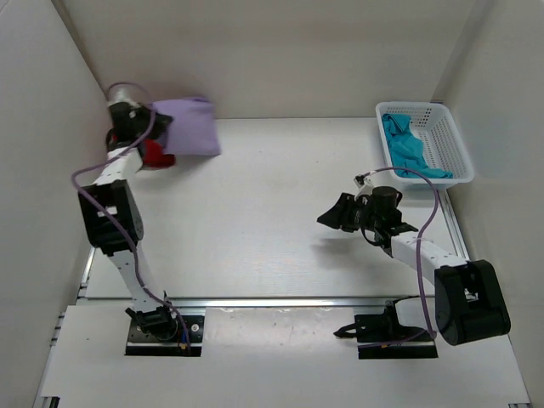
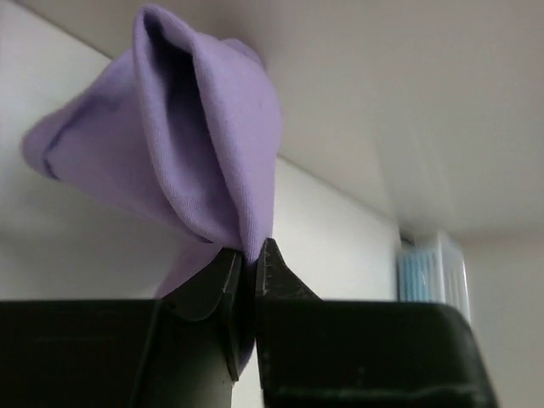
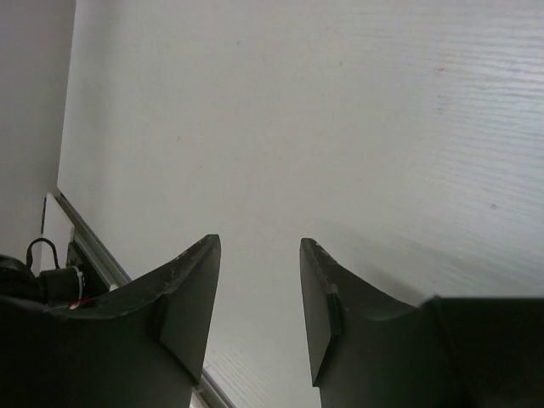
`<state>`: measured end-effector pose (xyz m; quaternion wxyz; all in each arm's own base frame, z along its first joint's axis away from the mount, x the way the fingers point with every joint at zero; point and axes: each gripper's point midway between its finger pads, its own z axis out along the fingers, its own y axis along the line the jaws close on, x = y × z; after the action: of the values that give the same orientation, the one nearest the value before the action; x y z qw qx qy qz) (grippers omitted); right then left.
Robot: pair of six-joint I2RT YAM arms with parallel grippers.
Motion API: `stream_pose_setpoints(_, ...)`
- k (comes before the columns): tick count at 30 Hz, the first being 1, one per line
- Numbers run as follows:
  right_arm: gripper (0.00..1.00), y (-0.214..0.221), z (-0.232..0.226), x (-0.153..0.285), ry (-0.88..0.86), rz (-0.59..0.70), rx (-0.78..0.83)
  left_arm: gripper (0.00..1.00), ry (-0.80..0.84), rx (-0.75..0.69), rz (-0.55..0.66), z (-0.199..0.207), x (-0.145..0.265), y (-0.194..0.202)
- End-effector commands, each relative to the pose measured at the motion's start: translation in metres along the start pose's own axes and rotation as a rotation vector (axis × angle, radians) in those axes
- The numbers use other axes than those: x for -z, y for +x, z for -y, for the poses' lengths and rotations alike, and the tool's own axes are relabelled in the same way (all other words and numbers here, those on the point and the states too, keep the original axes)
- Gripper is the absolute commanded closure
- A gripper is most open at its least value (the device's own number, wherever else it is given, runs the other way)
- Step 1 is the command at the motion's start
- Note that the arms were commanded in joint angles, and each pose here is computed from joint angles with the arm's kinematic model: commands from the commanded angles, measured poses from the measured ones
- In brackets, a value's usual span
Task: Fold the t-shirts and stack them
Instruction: Put the neatly folded tshirt into the corner of the board with the left arm
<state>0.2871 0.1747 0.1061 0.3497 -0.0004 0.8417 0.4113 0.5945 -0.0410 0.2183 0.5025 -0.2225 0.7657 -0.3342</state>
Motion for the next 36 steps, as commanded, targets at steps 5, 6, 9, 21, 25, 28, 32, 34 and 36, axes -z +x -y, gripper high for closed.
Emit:
stream_pose_setpoints(5,0.57,0.021,-0.012,-0.012,-0.052,-0.073,0.041,0.02,-0.141,0.264,0.289,-0.116,0.094,-0.053)
stream_pose_setpoints(6,0.54,0.026,-0.013,-0.012,-0.055,-0.088,0.045,0.02,-0.140,0.286,0.286,-0.122,0.098,-0.049)
stream_pose_setpoints(9,0.48,0.032,-0.015,-0.014,-0.054,-0.101,0.052,0.02,-0.161,0.313,0.249,-0.134,0.103,-0.030)
stream_pose_setpoints(21,0.73,-0.026,-0.018,-0.024,0.028,0.037,0.097,0.01,-0.246,0.196,0.372,-0.088,0.157,-0.014)
stream_pose_setpoints(25,1.00,-0.113,0.014,-0.012,0.221,0.209,0.079,0.01,-0.128,-0.043,0.225,0.013,0.128,0.053)
stream_pose_setpoints(28,1.00,-0.185,0.058,0.016,0.385,0.369,0.031,0.01,0.070,-0.151,0.098,0.095,0.127,0.123)
stream_pose_setpoints(32,0.95,-0.236,0.133,0.056,0.553,0.475,-0.093,0.11,0.296,-0.246,-0.145,0.157,0.153,0.239)
stream_pose_setpoints(34,0.88,-0.255,0.156,0.070,0.661,0.507,-0.062,0.16,0.364,-0.240,-0.259,0.161,0.172,0.287)
stream_pose_setpoints(36,0.73,-0.268,0.180,0.079,0.785,0.488,-0.033,0.19,0.425,-0.256,-0.360,0.159,0.189,0.329)
